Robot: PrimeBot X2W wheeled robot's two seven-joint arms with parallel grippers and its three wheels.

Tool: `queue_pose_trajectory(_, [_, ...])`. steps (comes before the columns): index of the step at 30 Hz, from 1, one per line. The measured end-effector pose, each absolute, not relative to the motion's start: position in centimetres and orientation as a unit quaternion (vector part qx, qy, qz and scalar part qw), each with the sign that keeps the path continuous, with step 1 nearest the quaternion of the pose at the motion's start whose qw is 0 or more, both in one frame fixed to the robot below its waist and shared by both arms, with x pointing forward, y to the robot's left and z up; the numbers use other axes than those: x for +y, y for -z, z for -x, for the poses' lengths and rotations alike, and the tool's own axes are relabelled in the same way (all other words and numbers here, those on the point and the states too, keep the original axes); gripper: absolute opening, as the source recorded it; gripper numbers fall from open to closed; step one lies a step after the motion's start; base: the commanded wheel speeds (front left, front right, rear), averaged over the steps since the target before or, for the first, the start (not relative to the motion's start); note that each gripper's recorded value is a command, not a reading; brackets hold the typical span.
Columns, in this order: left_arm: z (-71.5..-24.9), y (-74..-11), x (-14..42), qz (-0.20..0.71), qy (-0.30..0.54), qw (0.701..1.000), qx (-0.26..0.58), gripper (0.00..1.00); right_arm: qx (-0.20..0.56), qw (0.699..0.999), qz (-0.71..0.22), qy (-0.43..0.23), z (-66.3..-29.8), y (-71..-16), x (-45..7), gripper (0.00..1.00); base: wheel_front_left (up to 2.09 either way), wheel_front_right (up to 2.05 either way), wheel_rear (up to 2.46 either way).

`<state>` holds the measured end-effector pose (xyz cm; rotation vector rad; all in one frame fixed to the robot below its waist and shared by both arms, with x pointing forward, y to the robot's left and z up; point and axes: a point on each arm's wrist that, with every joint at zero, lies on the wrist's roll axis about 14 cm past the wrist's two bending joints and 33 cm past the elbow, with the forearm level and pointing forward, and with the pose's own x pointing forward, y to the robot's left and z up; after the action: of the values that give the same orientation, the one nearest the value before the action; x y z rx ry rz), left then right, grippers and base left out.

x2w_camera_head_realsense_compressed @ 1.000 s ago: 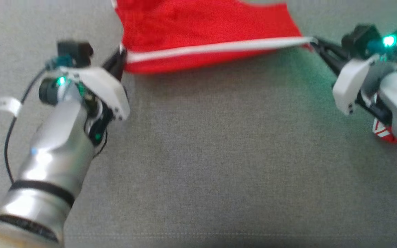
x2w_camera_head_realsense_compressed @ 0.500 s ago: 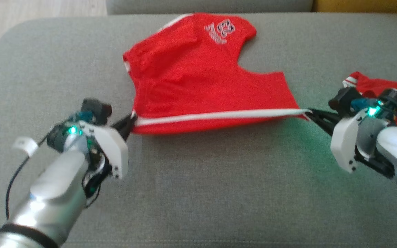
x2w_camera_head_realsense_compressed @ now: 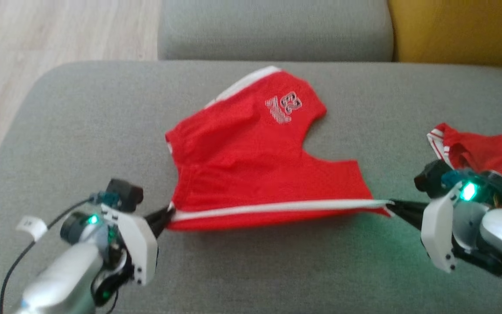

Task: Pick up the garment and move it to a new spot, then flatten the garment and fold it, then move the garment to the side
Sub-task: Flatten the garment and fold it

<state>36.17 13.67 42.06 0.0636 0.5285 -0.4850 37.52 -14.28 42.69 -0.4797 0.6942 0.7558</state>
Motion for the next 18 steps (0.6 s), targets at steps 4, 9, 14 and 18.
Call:
queue_pose_trajectory(4, [-34.1, -42.1, 14.0, -0.031, 0.238, 0.933, 0.267, 0.0, 0.338, 0.839, 0.223, -0.363, -36.1, -42.8, -14.0, 0.0, 0.0, 0.0, 0.0])
queue_pose_trajectory(9, [-32.5, -42.8, 14.1, -0.025, 0.239, 0.934, 0.266, 0.0, 0.361, 0.828, 0.223, -0.366, -34.5, -42.4, -14.3, 0.0, 0.0, 0.0, 0.0])
queue_pose_trajectory(14, [-30.4, -42.7, 13.8, -0.015, 0.248, 0.927, 0.282, 0.0, 0.38, 0.821, 0.217, -0.368, -33.0, -42.2, -14.7, 0.0, 0.0, 0.0, 0.0])
queue_pose_trajectory(18, [-28.9, -42.6, 13.8, -0.011, 0.25, 0.922, 0.296, 0.0, 0.392, 0.817, 0.211, -0.368, -32.1, -42.3, -14.9, 0.0, 0.0, 0.0, 0.0])
